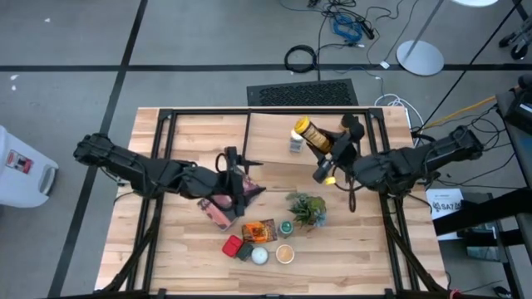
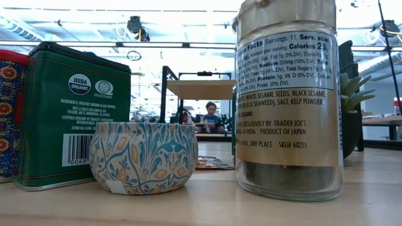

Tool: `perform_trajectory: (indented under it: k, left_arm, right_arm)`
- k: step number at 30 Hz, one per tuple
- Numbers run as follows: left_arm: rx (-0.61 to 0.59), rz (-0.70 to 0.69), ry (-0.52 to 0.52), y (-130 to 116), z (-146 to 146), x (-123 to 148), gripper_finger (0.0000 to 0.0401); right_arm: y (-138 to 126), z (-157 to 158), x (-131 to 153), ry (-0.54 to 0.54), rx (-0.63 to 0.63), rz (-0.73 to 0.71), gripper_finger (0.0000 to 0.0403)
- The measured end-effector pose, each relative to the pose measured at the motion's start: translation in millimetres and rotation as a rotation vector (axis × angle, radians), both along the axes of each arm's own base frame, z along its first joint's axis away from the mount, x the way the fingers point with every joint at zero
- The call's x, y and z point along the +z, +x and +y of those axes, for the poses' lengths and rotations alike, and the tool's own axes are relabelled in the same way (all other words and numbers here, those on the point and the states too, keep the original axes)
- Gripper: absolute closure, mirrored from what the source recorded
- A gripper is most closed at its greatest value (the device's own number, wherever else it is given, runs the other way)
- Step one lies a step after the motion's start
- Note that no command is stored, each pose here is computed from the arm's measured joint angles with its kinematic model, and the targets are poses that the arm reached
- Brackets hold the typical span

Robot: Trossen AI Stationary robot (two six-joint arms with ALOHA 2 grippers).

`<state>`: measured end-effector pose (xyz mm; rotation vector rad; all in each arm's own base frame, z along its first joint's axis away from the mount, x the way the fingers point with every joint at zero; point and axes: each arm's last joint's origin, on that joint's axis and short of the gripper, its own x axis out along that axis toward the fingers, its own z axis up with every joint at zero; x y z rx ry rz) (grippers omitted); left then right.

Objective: Shelf spices
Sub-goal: Put the yellow seasoning bottle on the shelf

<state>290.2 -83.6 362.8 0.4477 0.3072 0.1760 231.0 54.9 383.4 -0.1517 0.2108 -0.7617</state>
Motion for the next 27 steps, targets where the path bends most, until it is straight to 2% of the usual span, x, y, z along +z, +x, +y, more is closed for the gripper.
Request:
perform_trajectory:
  k: [5,11,27]
  left_arm:
    - [0.005,0.015,0.004,1,2,-6,0.0072]
    - [0.013,-0.001,-0.024,7,19,-11,0.0072]
    - [-0.005,-0.148,-0.304,19,72,-35,0.0072]
  right_arm:
    - [-1,-1,-7,0.042,-0.043,-0.001,0.0203]
    - [-4,11,-5,0.039,0.015,-0.011,0.0205]
    - [-19,18,-24,0.106,-0.079,-0.013,0.0207]
